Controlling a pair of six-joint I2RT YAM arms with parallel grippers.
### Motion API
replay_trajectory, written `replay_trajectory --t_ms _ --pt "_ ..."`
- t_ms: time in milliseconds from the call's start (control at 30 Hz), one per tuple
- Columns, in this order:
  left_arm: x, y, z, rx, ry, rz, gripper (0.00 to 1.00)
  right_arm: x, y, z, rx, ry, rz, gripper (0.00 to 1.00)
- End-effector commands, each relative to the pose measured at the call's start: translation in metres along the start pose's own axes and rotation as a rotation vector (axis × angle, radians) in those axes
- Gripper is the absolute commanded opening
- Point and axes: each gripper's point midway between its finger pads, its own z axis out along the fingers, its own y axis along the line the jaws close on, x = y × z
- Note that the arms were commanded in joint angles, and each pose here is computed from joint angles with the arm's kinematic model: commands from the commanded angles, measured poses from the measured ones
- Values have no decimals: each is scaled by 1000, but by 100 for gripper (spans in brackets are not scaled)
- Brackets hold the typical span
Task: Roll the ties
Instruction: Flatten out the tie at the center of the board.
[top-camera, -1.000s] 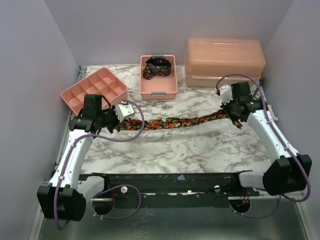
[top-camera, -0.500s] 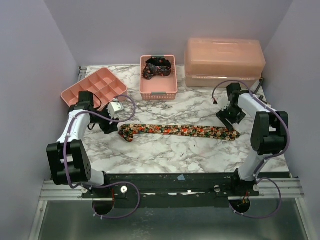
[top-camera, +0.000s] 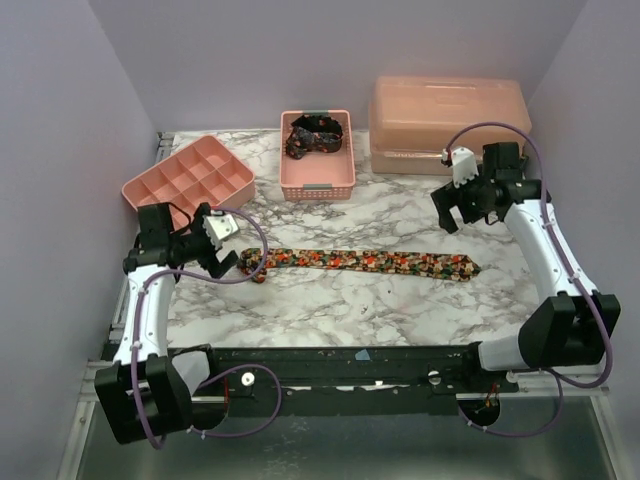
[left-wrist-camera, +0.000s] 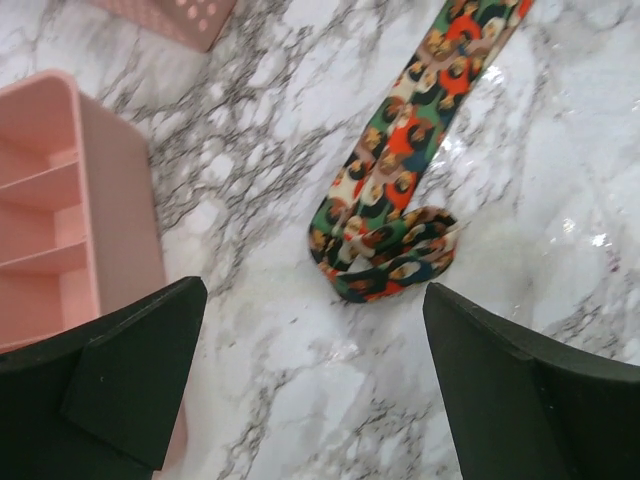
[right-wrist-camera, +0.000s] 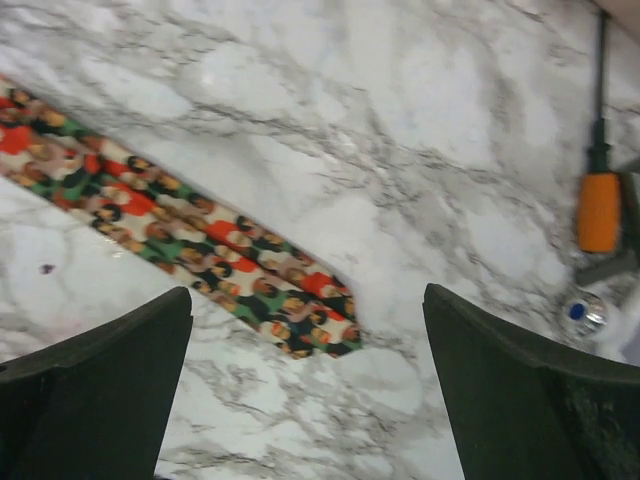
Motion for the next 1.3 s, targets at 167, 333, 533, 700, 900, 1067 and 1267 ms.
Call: replay_trajectory --t_ms 167,333,533,700,900,1067,1267 --pt "-13 -67 40 233 36 -11 98 55 78 43 -304 200 32 100" --pt "19 -78 72 152 187 122 98 82 66 82 -216 280 57 97" --pt "43 -69 94 73 349 171 98 115 67 113 -195 380 60 88" --pt "73 -36 90 -67 500 191 98 145 58 118 -138 453 -12 83" --pt "87 42 50 -246 571 118 98 159 39 115 -93 494 -76 79" --pt "82 93 15 -352 567 94 98 160 18 106 -68 498 -121 74" --pt "49 52 13 -97 365 50 98 158 -6 96 -66 496 -154 69"
